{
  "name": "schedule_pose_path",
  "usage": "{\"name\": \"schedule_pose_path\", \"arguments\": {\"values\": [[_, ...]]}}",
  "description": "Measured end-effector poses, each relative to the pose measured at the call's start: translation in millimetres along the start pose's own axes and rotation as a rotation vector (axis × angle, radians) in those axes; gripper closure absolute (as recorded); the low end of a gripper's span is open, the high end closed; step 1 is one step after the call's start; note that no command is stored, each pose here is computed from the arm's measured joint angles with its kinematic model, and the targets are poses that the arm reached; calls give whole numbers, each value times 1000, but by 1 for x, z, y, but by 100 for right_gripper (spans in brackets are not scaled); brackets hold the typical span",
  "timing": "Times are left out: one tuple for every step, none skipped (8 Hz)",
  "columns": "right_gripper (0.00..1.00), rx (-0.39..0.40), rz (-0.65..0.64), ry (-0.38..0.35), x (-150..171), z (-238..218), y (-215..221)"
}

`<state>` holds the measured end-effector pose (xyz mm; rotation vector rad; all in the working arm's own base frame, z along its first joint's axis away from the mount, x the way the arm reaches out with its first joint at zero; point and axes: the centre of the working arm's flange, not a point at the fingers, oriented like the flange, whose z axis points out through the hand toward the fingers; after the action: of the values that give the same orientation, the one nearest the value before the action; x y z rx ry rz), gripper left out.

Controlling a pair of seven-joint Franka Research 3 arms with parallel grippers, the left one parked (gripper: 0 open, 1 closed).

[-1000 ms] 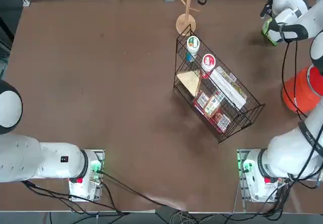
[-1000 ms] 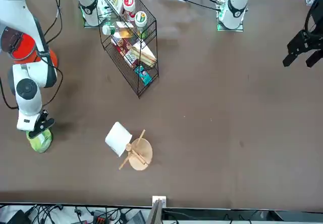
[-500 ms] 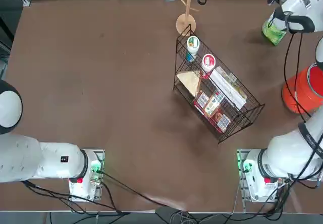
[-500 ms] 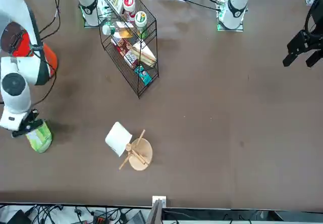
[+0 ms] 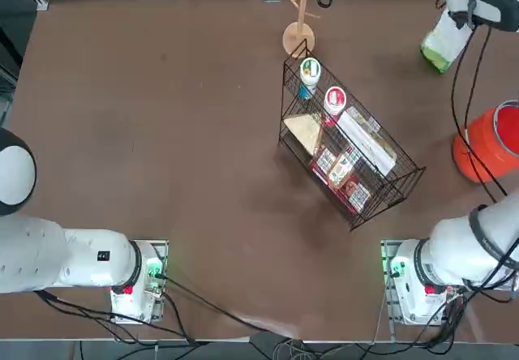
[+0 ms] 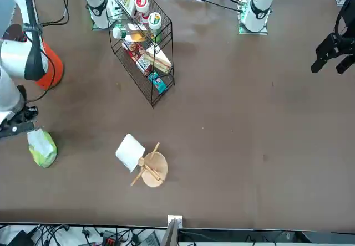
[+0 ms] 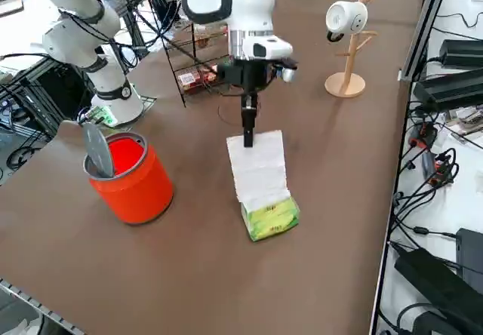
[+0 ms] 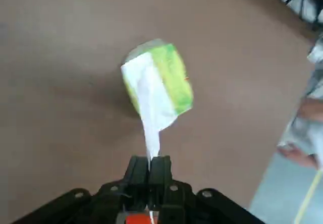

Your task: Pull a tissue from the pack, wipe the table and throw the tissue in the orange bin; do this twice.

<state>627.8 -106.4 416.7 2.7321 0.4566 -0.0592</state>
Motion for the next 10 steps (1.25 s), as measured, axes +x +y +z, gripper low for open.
{"name": "schedule_pose_path", "arguments": {"values": [[99, 77, 44, -32, -7, -23, -3], [99, 168, 99, -64, -13, -45, -11], [99, 256, 166, -93, -16, -61, -26], [99, 316, 247, -121, -14, -74, -49], [99, 346, 339, -151, -7, -83, -80], [99, 355, 422, -179, 0, -88, -117], [99, 365, 490, -191, 4, -87, -149], [99, 384, 542, -188, 2, -79, -171], [99, 403, 584, -186, -4, -69, -186], [99, 411, 626, -181, -10, -59, -203]]}}
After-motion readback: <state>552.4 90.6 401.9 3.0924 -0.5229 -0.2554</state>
